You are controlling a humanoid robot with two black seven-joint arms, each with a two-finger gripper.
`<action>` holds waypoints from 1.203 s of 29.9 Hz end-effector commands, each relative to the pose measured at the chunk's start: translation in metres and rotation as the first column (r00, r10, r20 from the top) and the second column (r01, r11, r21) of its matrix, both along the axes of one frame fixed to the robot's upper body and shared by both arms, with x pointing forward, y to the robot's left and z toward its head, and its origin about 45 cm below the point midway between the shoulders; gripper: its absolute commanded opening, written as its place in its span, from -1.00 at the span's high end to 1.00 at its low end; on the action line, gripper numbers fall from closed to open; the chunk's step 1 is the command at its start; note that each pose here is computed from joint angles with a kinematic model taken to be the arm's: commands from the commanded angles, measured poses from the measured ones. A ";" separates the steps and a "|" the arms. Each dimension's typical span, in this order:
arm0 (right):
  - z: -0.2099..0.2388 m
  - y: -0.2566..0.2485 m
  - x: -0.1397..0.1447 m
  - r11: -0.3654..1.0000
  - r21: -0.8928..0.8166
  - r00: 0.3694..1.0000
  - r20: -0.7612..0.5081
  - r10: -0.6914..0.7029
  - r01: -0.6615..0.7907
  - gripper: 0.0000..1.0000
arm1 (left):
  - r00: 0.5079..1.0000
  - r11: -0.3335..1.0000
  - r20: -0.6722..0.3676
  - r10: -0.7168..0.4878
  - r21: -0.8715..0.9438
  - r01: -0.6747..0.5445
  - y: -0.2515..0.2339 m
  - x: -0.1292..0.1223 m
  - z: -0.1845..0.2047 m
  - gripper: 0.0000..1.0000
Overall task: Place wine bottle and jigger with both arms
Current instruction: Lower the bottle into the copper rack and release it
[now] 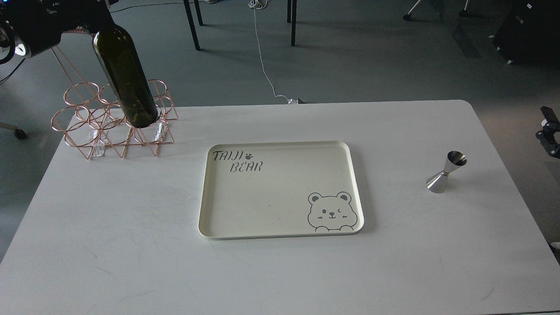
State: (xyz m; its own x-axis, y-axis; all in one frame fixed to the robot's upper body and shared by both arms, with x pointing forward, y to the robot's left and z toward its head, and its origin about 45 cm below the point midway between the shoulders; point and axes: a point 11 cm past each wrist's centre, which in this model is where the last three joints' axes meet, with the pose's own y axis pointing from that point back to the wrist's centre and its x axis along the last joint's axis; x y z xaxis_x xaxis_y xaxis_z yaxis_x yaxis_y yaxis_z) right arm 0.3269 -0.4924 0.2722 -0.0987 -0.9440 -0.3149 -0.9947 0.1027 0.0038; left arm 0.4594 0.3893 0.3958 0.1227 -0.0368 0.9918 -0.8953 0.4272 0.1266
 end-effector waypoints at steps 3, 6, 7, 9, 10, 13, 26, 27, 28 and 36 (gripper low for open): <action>-0.001 0.000 -0.001 1.000 -0.002 1.000 -0.003 -0.001 0.001 -0.96 | 1.000 1.000 -0.001 0.003 -0.004 -0.003 0.000 0.002 -0.003 0.82; -0.001 0.000 -0.001 1.000 -0.001 1.000 -0.004 -0.001 0.001 -0.96 | 1.000 1.000 -0.011 0.002 0.005 -0.002 -0.001 0.002 -0.008 0.81; -0.001 0.000 -0.001 1.000 -0.001 1.000 -0.004 -0.001 0.001 -0.96 | 1.000 1.000 -0.008 0.005 0.006 -0.005 0.000 0.002 -0.009 0.80; -0.002 0.000 -0.001 1.000 0.001 1.000 -0.005 0.000 0.000 -0.96 | 1.000 1.000 -0.008 0.014 0.006 -0.014 0.003 0.003 -0.012 0.79; -0.002 0.000 -0.001 1.000 -0.002 1.000 -0.005 -0.001 0.001 -0.96 | 1.000 1.000 -0.010 0.017 0.005 -0.017 0.003 0.003 -0.013 0.78; -0.002 0.000 -0.001 1.000 0.001 1.000 -0.005 0.000 0.000 -0.96 | 1.000 1.000 -0.016 0.024 -0.001 -0.024 0.005 0.004 -0.016 0.77; -0.004 -0.001 -0.002 1.000 0.001 1.000 -0.010 -0.002 0.002 -0.96 | 0.998 0.999 -0.046 0.049 -0.019 -0.050 0.005 0.010 -0.043 0.74; -0.004 0.000 -0.002 1.000 0.001 1.000 -0.011 -0.002 0.002 -0.96 | 0.997 0.998 -0.051 0.053 -0.022 -0.054 0.007 0.010 -0.046 0.74; -0.004 -0.001 -0.002 1.000 0.001 1.000 -0.010 -0.002 0.002 -0.96 | 0.997 0.998 -0.057 0.055 -0.023 -0.056 0.007 0.009 -0.049 0.73; -0.004 0.001 -0.002 1.000 0.002 1.000 -0.011 0.001 -0.001 -0.96 | 0.996 0.998 -0.074 0.056 -0.028 -0.058 0.007 0.007 -0.062 0.72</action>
